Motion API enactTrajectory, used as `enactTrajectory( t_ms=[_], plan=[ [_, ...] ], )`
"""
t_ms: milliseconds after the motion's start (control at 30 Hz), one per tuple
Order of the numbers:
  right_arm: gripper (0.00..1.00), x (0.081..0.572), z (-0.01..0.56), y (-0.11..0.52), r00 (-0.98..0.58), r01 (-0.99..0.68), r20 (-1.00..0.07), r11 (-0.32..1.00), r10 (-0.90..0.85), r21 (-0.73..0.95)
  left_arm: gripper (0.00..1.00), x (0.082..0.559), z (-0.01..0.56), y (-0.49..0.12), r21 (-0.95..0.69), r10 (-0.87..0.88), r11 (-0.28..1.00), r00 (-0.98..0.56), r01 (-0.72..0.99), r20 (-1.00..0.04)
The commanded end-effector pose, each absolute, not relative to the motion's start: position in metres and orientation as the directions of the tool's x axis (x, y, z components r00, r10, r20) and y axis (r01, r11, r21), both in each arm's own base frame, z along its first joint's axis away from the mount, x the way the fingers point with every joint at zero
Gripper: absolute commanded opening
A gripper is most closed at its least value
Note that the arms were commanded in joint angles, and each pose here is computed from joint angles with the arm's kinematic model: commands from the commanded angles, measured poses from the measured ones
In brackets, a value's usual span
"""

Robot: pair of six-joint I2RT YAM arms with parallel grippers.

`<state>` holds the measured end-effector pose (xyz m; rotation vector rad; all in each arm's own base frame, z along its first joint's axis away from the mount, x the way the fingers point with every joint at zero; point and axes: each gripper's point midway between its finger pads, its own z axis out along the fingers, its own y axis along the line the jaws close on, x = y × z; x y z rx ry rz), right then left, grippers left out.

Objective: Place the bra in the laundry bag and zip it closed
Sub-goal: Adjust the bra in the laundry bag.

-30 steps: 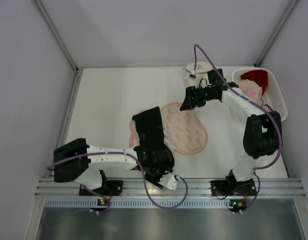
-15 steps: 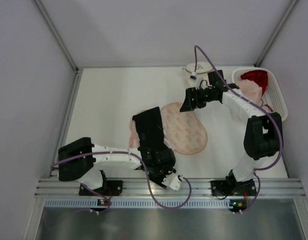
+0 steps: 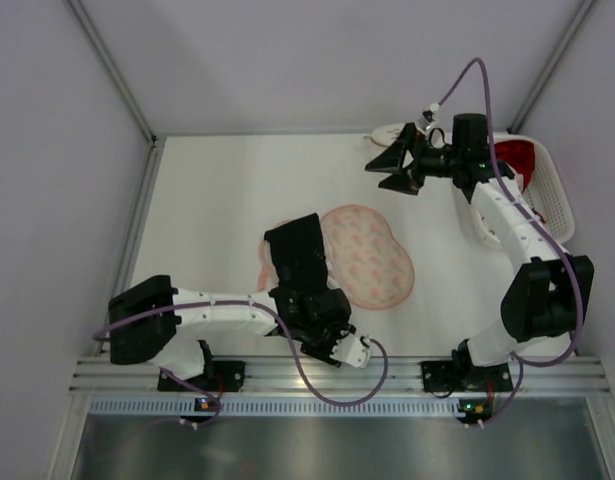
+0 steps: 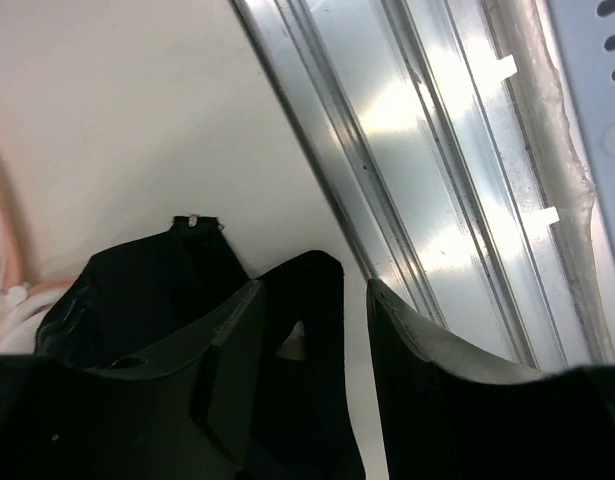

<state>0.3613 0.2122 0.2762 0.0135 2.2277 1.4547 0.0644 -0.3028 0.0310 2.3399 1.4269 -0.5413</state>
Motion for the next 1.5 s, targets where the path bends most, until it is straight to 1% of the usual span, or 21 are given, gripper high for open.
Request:
enactTrajectory(
  t_ms=[0,67,167,267,300,367,467,500,567,600,667,733,800,900,933,1000,1067,1133,1267,1367,1467],
  plan=[
    [0.97,0.344,0.324,0.225,-0.913,-0.143,-0.244,0.305,0.325,0.941,0.51,0.075,0.065,-0.325,0.167,0.711,-0.365,0.39,0.916,-0.585],
    [0.97,0.333,0.326,0.235,-0.932,-0.096,-0.185,0.282,0.31,0.955,0.51,0.079,0.059,-0.32,0.168,0.723,-0.344,0.375,0.924,-0.58],
    [0.99,0.323,0.333,0.247,-0.937,-0.084,-0.166,0.263,0.307,0.961,0.51,0.079,0.037,-0.309,0.129,0.758,-0.334,0.347,0.934,-0.552],
    [0.99,0.319,0.339,0.255,-0.947,-0.064,-0.143,0.265,0.288,0.962,0.43,0.075,0.023,-0.303,0.071,0.783,-0.341,0.325,0.937,-0.53],
    [0.99,0.319,0.354,0.256,-0.944,-0.095,-0.171,0.265,0.282,0.96,0.37,0.07,0.021,-0.303,0.051,0.776,-0.359,0.329,0.932,-0.539],
    [0.99,0.317,0.361,0.258,-0.943,-0.115,-0.192,0.274,0.27,0.955,0.34,0.066,0.016,-0.301,0.026,0.779,-0.371,0.326,0.928,-0.535],
    [0.99,0.314,0.369,0.258,-0.944,-0.117,-0.191,0.27,0.268,0.956,0.26,0.06,0.008,-0.298,-0.018,0.791,-0.376,0.311,0.926,-0.527],
    [0.99,0.314,0.369,0.259,-0.948,-0.114,-0.183,0.26,0.262,0.959,0.2,0.058,0.004,-0.297,-0.034,0.796,-0.377,0.305,0.926,-0.523],
    [0.99,0.313,0.371,0.261,-0.952,-0.109,-0.171,0.243,0.254,0.964,0.13,0.052,0.005,-0.298,-0.059,0.792,-0.383,0.295,0.922,-0.535],
    [0.99,0.313,0.373,0.261,-0.952,-0.11,-0.172,0.24,0.252,0.964,0.06,0.051,0.005,-0.298,-0.065,0.792,-0.382,0.29,0.922,-0.537],
    [0.99,0.314,0.379,0.263,-0.952,-0.124,-0.182,0.232,0.247,0.965,0.0,0.05,0.006,-0.299,-0.076,0.796,-0.372,0.275,0.925,-0.539],
    [1.0,0.313,0.384,0.265,-0.947,-0.15,-0.208,0.236,0.244,0.96,0.0,0.049,0.007,-0.299,-0.085,0.799,-0.362,0.262,0.928,-0.541],
    [0.99,0.31,0.38,0.268,-0.958,-0.127,-0.177,0.219,0.225,0.967,0.0,0.048,0.008,-0.298,-0.089,0.798,-0.364,0.261,0.927,-0.544],
    [0.99,0.312,0.389,0.269,-0.951,-0.158,-0.205,0.207,0.232,0.966,0.0,0.048,0.011,-0.295,-0.081,0.797,-0.372,0.274,0.925,-0.538],
    [0.99,0.312,0.389,0.269,-0.947,-0.175,-0.224,0.214,0.231,0.961,0.0,0.048,0.012,-0.294,-0.08,0.797,-0.375,0.277,0.924,-0.537],
    [0.99,0.313,0.379,0.27,-0.95,-0.152,-0.206,0.229,0.234,0.961,0.0,0.045,0.015,-0.29,-0.091,0.796,-0.391,0.287,0.916,-0.533],
    [0.99,0.314,0.373,0.269,-0.943,-0.182,-0.24,0.246,0.23,0.952,0.0,0.042,0.023,-0.289,-0.094,0.784,-0.406,0.294,0.909,-0.547],
    [0.99,0.317,0.355,0.267,-0.932,-0.211,-0.28,0.287,0.229,0.935,0.0,0.039,0.031,-0.289,-0.099,0.773,-0.417,0.296,0.903,-0.561],
    [0.99,0.322,0.314,0.262,-0.923,-0.233,-0.318,0.344,0.216,0.91,0.0,0.037,0.06,-0.299,-0.094,0.746,-0.404,0.269,0.91,-0.609],
    [1.0,0.323,0.281,0.258,-0.926,-0.237,-0.325,0.37,0.195,0.898,0.0,0.042,0.09,-0.31,-0.078,0.722,-0.358,0.223,0.931,-0.655],
    [0.99,0.328,0.267,0.254,-0.916,-0.265,-0.356,0.386,0.185,0.884,0.0,0.051,0.12,-0.318,-0.067,0.695,-0.306,0.175,0.95,-0.698]
  ],
)
